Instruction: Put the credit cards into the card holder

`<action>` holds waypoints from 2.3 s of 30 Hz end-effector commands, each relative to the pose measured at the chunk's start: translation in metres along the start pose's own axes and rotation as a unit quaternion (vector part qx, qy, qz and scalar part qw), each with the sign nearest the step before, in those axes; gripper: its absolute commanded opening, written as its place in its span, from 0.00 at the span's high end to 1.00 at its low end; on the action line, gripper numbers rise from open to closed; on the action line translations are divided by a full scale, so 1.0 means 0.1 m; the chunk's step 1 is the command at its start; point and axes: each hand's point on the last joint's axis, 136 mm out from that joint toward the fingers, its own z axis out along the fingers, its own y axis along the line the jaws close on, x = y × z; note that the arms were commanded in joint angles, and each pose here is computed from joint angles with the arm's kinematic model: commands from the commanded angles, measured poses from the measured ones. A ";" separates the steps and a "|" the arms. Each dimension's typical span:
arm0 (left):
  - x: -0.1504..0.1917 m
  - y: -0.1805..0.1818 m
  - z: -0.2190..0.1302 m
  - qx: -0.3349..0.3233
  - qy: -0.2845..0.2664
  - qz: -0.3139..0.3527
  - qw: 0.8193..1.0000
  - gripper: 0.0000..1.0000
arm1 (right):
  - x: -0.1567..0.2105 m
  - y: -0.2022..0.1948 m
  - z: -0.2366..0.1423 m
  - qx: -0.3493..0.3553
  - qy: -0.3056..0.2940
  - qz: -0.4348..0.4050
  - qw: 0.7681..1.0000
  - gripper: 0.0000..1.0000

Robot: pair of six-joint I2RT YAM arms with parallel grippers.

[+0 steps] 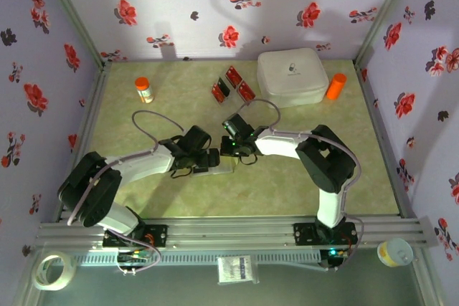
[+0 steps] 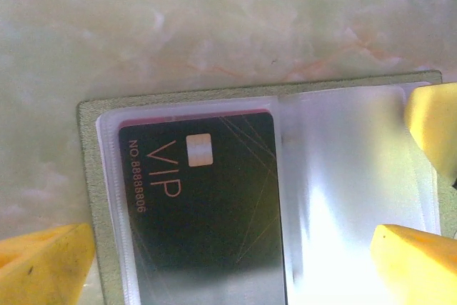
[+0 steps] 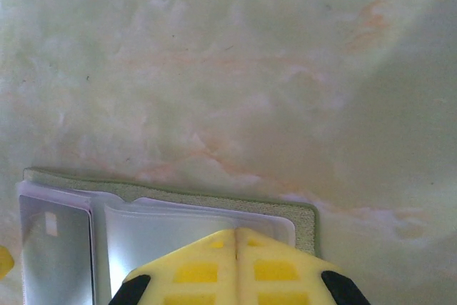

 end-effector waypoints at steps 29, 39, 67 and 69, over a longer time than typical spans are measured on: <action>0.22 0.10 0.22 0.000 0.011 0.012 1.000 0.24 | 0.01 0.02 -0.07 -0.023 -0.003 0.033 0.999 0.77; 0.21 0.10 0.20 0.003 0.007 0.012 1.000 0.24 | -0.11 0.12 -0.13 -0.075 -0.033 0.062 0.995 0.69; 0.18 0.08 0.16 0.007 0.002 0.015 1.000 0.24 | -0.23 0.45 0.09 -0.202 -0.008 0.098 0.974 0.64; 0.17 0.07 0.15 0.009 0.000 0.014 1.000 0.24 | -0.22 0.47 0.08 -0.209 -0.003 0.097 0.973 0.64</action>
